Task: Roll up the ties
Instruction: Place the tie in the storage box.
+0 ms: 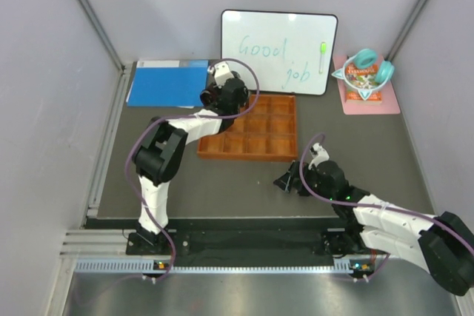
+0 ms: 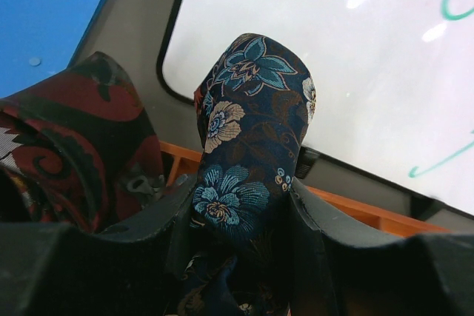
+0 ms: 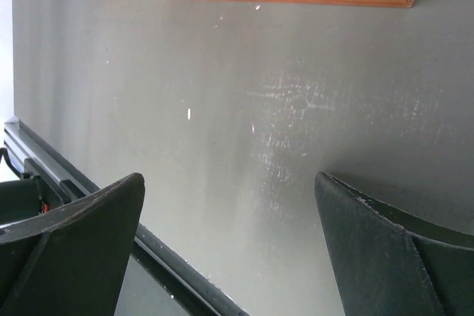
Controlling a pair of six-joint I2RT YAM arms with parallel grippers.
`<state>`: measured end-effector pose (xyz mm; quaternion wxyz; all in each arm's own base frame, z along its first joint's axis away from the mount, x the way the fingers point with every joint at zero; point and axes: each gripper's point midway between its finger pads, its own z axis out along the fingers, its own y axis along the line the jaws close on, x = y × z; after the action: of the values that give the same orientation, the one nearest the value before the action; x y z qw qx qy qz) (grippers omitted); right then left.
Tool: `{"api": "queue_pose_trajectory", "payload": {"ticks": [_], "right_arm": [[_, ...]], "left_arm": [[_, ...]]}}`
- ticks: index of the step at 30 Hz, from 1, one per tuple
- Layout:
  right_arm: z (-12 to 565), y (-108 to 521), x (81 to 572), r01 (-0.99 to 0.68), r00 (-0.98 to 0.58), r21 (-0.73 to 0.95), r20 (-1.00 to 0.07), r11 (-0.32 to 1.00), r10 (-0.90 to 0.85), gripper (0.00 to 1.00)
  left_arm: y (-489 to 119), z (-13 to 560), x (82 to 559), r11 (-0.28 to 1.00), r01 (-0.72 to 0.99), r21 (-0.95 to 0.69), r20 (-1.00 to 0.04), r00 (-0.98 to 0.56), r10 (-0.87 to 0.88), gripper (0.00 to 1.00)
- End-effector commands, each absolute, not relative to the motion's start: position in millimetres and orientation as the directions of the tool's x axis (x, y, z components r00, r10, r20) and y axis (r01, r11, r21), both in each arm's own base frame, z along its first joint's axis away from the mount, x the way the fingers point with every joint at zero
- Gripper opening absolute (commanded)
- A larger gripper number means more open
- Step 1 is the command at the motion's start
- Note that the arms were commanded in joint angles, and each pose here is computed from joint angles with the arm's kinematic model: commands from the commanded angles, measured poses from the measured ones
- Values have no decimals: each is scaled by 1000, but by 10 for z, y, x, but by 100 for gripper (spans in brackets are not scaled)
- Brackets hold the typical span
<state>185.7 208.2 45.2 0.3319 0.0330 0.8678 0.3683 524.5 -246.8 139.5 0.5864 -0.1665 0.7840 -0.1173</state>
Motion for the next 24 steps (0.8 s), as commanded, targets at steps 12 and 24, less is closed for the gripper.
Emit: {"api": "queue_pose_trajectory", "payload": {"ticks": [12,24], "right_arm": [[271,2004,1741,-171,-806,632,-531,756,262,99],[276,2008,1744,-173,-804,633,-534,755,263,99]], "left_arm": [[-2216,864,5328,933,-274,-231,-893,-320,-315,0],[-2353,737,5255,948,-223,-227,-887,-354,-296,18]]}}
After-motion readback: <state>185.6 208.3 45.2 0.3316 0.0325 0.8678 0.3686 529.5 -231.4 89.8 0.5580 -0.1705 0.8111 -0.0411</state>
